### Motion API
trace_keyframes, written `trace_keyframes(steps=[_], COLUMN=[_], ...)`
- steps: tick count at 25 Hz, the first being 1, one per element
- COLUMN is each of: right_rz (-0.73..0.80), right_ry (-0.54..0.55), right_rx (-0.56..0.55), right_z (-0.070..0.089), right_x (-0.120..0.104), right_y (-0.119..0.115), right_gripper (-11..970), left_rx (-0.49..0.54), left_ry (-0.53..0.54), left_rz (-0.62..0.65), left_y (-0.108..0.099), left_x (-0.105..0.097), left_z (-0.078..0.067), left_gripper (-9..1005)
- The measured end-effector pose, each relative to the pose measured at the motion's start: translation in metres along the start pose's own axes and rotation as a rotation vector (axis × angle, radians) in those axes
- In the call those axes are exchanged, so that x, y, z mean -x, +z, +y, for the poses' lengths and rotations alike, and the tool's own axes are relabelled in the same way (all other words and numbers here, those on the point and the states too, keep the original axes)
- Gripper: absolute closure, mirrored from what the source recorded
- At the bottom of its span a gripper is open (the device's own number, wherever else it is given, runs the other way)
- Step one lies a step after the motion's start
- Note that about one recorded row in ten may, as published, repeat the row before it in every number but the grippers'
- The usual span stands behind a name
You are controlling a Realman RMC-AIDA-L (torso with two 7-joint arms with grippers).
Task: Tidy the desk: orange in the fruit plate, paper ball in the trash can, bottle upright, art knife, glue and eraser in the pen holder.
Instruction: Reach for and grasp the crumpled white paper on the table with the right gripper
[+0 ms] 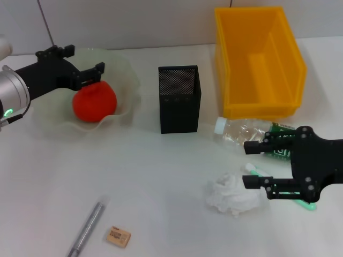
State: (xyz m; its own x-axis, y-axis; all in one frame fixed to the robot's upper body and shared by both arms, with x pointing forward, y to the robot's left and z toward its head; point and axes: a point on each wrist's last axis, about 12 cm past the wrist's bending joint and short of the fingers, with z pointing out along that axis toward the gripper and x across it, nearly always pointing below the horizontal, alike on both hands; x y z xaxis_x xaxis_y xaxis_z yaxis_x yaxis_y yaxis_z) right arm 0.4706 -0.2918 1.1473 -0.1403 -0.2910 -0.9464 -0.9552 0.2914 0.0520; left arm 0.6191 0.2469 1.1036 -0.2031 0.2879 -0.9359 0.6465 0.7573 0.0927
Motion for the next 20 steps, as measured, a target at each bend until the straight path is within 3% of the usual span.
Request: trace_keyframes(steps=[3, 13, 20], right_rz=[-0.010, -0.027, -0.018], right_ry=[-0.018, 0.001, 0.007], right_rx=[-0.039, -0.100, -0.101], right_z=[-0.001, 0.001, 0.001], right_x=[-0.002, -0.010, -0.012], right_y=[-0.011, -0.029, -0.031], right_gripper=[358, 358, 359], left_rx=[-0.127, -0.401, -0.560], left_ry=[0.010, 0.118, 0.097], left_rz=[-0.060, -0.180, -0.167], left_y=[-0.015, -0.069, -0.084], left_x=[0.008, 0.024, 0.020], left_z=[-0.009, -0.039, -0.051], left_gripper=[167, 150, 151])
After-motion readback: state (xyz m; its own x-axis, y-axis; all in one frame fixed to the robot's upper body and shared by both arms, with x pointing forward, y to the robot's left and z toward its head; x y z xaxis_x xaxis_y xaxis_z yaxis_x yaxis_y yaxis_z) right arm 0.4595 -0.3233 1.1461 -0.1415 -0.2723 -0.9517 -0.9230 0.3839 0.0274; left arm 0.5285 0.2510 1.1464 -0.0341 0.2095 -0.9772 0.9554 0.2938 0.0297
